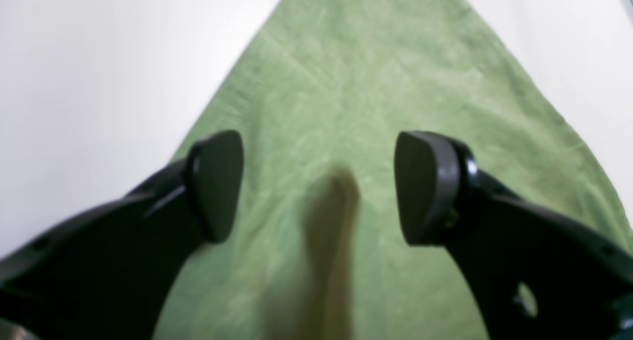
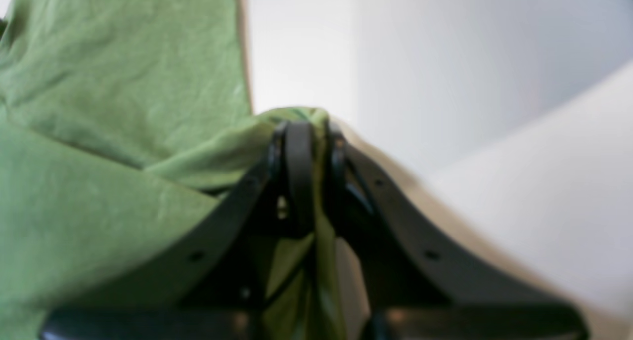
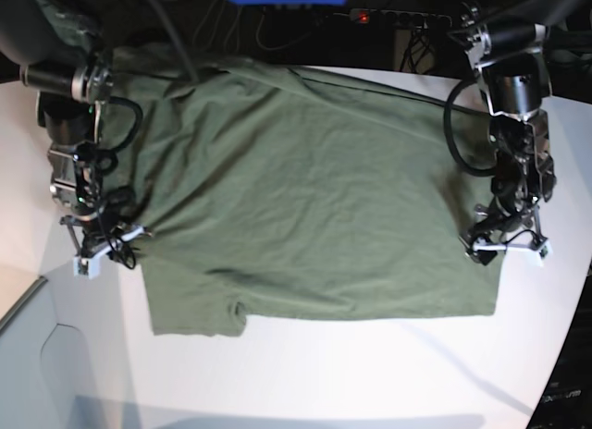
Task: Layout the t-shirt on the table in an organized manner, then fold the t-shirt properly
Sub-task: 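Grasp the hem corners and tug them to straighten the shirt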
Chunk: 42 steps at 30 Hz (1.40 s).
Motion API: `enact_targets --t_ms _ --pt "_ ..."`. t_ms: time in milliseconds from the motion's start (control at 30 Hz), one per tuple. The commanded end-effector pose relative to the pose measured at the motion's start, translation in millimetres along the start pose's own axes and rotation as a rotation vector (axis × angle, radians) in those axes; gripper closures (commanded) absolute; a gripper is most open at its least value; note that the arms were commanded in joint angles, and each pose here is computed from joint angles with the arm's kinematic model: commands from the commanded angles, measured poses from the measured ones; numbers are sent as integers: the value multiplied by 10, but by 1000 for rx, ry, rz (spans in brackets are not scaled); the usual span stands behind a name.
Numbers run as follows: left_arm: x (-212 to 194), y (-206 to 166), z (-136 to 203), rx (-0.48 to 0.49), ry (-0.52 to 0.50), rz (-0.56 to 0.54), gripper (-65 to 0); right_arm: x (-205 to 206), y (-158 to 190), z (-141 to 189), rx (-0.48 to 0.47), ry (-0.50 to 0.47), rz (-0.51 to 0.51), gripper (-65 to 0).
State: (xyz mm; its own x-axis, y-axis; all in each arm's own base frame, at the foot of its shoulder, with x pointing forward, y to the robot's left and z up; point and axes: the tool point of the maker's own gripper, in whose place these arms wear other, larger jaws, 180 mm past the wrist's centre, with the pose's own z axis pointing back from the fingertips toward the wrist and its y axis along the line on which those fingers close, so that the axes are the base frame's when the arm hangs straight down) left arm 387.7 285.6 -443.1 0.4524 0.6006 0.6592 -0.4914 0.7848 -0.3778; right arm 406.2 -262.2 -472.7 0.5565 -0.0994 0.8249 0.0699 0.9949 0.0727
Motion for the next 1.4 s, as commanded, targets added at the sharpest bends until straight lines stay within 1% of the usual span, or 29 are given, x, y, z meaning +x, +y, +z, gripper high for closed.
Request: enact_targets --t_ms 0,33,100,200,333,367,433,633,700,800,867,967,1033,1100,1267,1367 --pt "203 -48 9 -14 -48 -5 -465 67 -98 23 -21 10 37 0" --pt "199 -55 8 -16 -47 -7 -465 127 -107 55 -23 -15 54 -17" --pt "184 -34 9 -12 -44 -5 -465 257 -121 112 -28 -60 78 -73" --pt "94 35 22 -1 -29 -9 -466 451 -69 166 -25 -121 103 -198" --pt "78 44 24 1 -26 -12 -466 621 -46 147 -23 -156 105 -336" --pt "66 52 24 3 -24 -12 -466 672 -32 136 -21 -165 104 -360" --pt "30 102 34 11 -17 -16 -466 735 -26 126 -21 -176 103 -385" --pt "-6 141 43 17 -11 -18 -466 1156 200 30 10 -249 85 -390" --pt "-62 197 56 27 -1 -21 -466 1221 353 -5 33 -263 69 -390" --pt "-97 235 66 33 6 -24 -466 1234 467 -25 50 -267 59 -387" --pt "-99 259 71 37 6 -23 -466 1153 553 -58 64 -248 44 -385" --pt "-153 351 95 52 16 -28 -466 902 625 -175 81 -172 6 -353" --pt "-88 430 111 65 8 -39 -466 704 665 -253 92 -105 -21 -328" --pt "-144 516 136 79 19 -44 -466 621 707 -302 102 -68 -41 -313" --pt "-140 556 149 85 19 -49 -466 595 742 -308 107 -95 -58 -308" --pt "-94 592 156 91 13 -56 -466 587 750 -307 108 -95 -58 -306"
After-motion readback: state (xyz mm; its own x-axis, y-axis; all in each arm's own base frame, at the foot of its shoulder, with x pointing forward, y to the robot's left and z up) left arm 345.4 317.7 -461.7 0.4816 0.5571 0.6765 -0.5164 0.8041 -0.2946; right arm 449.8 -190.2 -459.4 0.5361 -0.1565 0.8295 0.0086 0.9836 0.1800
